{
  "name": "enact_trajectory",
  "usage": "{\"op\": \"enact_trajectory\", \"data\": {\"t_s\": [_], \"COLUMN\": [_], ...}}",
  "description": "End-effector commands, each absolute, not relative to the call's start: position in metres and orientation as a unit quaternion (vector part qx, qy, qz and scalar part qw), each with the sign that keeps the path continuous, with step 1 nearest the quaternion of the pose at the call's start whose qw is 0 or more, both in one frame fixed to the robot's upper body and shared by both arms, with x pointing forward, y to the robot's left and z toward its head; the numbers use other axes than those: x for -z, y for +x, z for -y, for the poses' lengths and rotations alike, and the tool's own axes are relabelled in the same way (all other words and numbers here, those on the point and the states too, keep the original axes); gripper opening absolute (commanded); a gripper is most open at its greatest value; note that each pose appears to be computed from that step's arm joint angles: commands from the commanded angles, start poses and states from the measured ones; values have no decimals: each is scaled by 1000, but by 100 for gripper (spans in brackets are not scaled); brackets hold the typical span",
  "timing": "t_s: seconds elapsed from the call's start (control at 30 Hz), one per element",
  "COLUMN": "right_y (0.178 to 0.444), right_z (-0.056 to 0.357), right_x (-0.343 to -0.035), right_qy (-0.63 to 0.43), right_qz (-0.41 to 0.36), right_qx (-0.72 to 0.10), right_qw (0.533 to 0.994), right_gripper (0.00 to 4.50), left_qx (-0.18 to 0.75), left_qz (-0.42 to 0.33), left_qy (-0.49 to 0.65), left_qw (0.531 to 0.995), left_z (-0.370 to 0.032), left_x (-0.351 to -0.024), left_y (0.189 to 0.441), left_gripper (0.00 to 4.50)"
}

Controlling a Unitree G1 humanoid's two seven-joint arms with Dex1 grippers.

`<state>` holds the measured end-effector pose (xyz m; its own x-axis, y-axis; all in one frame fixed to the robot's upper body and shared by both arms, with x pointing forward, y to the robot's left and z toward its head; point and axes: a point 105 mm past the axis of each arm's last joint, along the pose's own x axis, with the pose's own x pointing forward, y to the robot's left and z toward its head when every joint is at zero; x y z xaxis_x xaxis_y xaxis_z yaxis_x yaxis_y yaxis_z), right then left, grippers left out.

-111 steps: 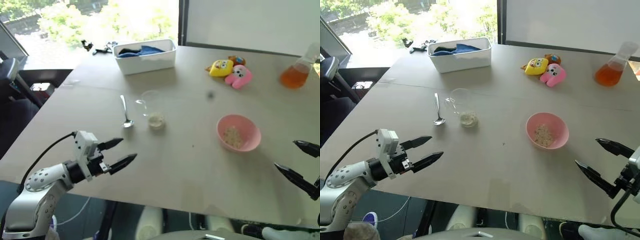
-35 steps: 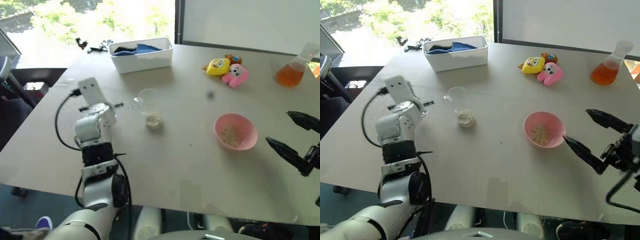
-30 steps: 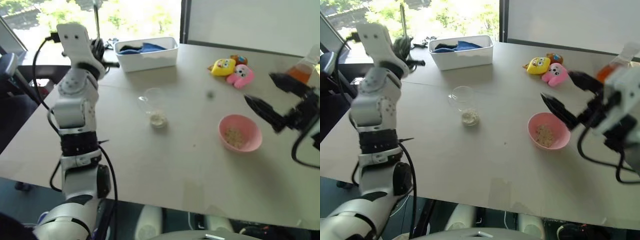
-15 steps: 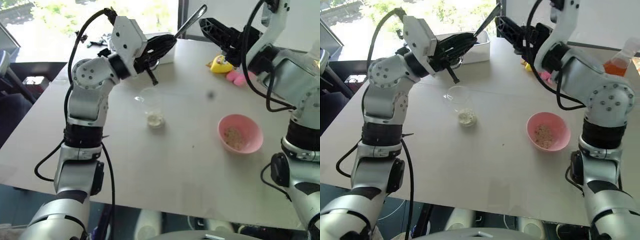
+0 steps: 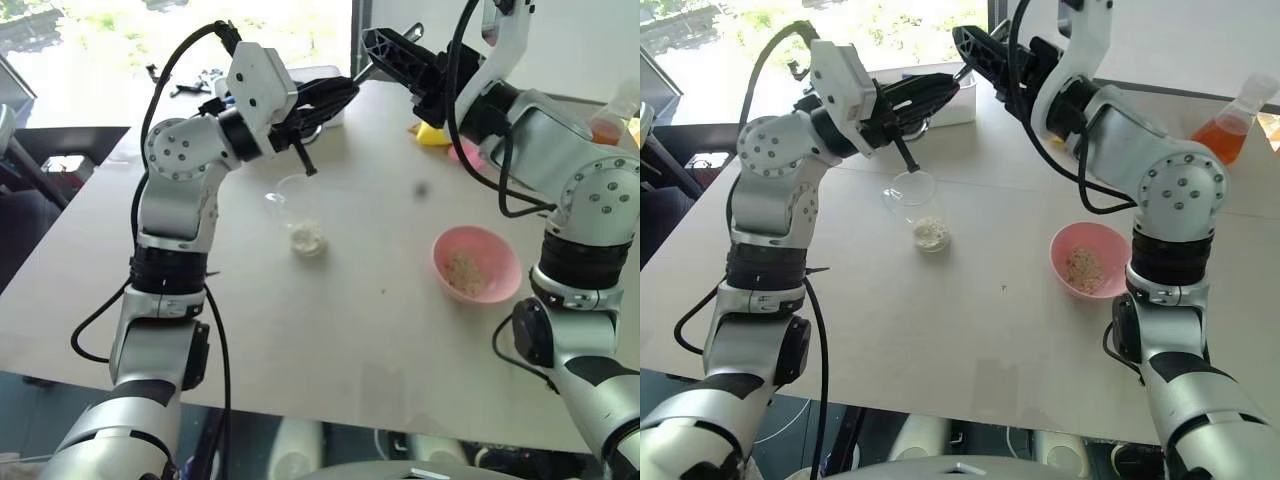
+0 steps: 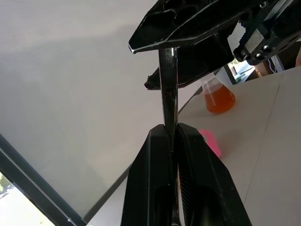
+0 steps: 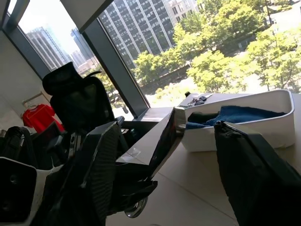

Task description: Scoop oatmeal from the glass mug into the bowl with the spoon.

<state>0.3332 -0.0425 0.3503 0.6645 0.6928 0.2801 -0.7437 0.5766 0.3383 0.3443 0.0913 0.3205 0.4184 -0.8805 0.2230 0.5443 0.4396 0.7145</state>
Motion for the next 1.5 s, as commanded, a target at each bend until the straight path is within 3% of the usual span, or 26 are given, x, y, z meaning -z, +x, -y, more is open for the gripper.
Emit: {"op": "enact_trajectory", "data": {"t_s": [0.03, 0.13, 0.2, 0.23, 0.33, 0.43, 0.47, 0.6, 0.83, 1.0, 1.5], "right_y": [324, 324, 326, 327, 330, 330, 329, 326, 320, 315, 302], "right_z": [44, 46, 52, 56, 77, 99, 107, 141, 162, 170, 171], "right_x": [-363, -362, -362, -363, -369, -373, -374, -370, -354, -352, -348], "right_qy": [219, 219, 226, 233, 256, 276, 289, 339, 356, 347, 347], "right_qz": [80, 77, 78, 81, 95, 113, 120, 142, 136, 132, 134], "right_qx": [-424, -422, -414, -408, -384, -354, -344, -298, -257, -242, -228], "right_qw": [875, 876, 878, 879, 882, 886, 886, 881, 888, 896, 900], "right_gripper": [156, 26, 5, 0, 0, 0, 0, 0, 0, 0, 0], "left_qx": [444, 444, 448, 445, 403, 364, 350, 290, 324, 328, 269], "left_qz": [327, 328, 319, 311, 270, 208, 188, 124, 14, -15, -5], "left_qy": [294, 293, 275, 250, 134, 42, 19, 3, 73, 97, 92], "left_qw": [780, 781, 788, 802, 864, 907, 917, 949, 943, 940, 959], "left_z": [-88, -87, -88, -93, -122, -157, -171, -218, -221, -208, -192], "left_x": [-332, -331, -330, -332, -343, -332, -324, -280, -210, -181, -174], "left_y": [335, 334, 335, 337, 352, 356, 356, 351, 333, 334, 372], "left_gripper": [0, 0, 0, 77, 194, 345, 374, 374, 374, 374, 374]}}
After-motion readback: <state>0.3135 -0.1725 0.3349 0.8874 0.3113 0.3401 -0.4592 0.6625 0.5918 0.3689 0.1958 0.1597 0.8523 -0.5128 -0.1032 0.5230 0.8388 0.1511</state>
